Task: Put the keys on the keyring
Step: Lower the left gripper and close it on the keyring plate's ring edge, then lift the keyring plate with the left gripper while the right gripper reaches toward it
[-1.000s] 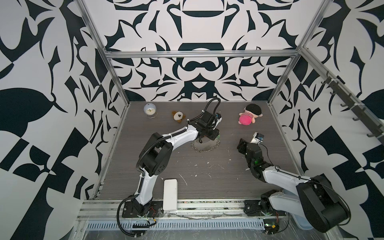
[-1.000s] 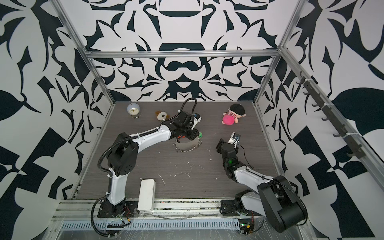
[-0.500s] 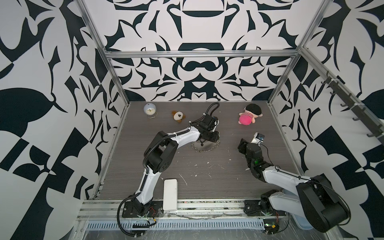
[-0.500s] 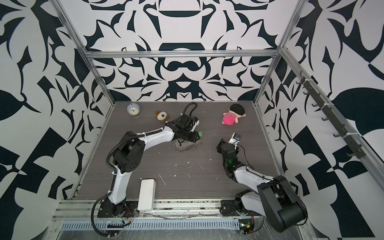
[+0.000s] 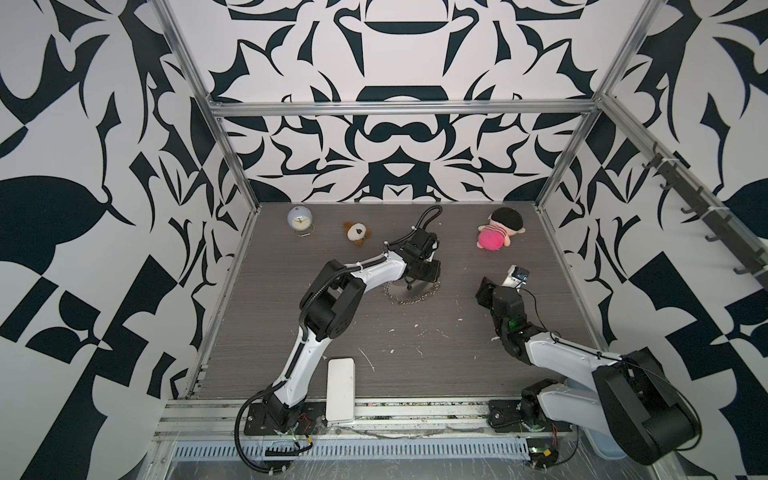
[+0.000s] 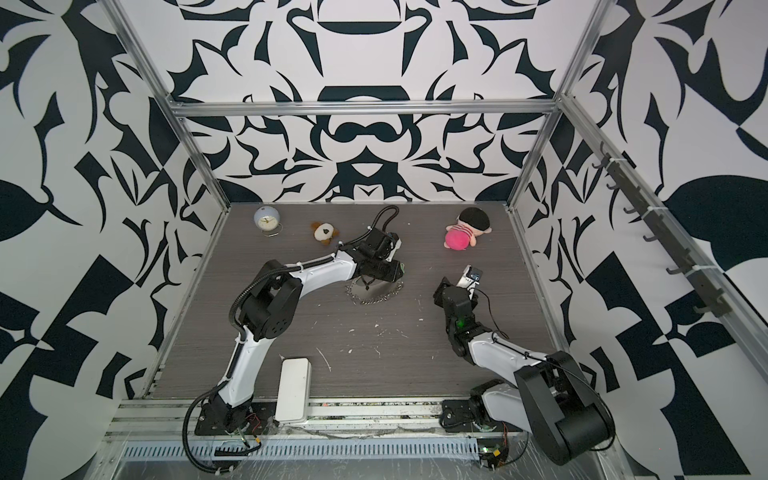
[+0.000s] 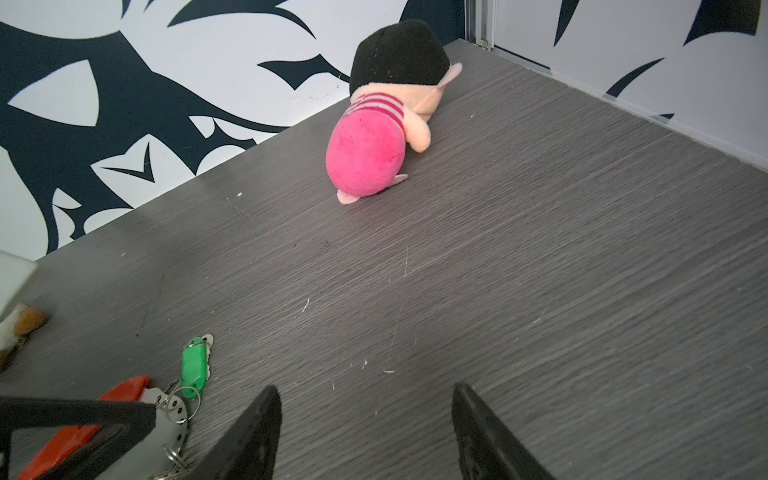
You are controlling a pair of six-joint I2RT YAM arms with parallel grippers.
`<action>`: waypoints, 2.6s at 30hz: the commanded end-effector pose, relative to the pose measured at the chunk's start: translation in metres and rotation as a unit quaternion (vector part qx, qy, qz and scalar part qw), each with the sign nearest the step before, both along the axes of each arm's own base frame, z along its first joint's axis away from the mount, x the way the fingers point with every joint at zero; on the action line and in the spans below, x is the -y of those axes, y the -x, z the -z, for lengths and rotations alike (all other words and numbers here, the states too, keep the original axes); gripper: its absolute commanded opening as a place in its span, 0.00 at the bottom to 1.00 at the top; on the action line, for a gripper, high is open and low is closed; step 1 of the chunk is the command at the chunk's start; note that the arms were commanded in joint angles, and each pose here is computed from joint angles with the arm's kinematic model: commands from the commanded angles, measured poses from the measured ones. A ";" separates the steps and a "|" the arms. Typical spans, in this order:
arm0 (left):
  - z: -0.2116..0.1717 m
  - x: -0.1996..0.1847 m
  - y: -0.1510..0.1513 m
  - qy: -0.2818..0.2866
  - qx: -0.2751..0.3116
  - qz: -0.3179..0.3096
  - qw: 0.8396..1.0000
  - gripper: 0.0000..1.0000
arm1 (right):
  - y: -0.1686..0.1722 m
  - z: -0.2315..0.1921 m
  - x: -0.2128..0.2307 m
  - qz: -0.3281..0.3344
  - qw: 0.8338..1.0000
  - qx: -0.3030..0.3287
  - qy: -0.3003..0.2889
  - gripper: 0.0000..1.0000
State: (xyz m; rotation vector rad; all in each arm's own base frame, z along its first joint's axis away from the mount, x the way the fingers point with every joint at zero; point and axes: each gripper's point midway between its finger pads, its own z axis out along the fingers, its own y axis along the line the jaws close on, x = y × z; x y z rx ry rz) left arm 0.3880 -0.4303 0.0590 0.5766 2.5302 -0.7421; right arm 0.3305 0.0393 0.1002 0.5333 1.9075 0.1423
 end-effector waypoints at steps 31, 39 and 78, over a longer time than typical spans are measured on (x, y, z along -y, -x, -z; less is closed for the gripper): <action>0.021 -0.003 -0.005 -0.021 -0.015 -0.016 1.000 0.33 | -0.006 -0.024 0.002 0.014 0.999 0.034 -0.008 0.68; 0.028 -0.002 -0.005 -0.024 -0.020 -0.018 0.999 0.34 | -0.006 -0.024 0.003 0.016 0.999 0.033 -0.006 0.68; 0.032 0.002 0.001 -0.066 0.007 0.002 0.998 0.05 | -0.006 -0.024 0.004 0.019 0.999 0.032 -0.002 0.68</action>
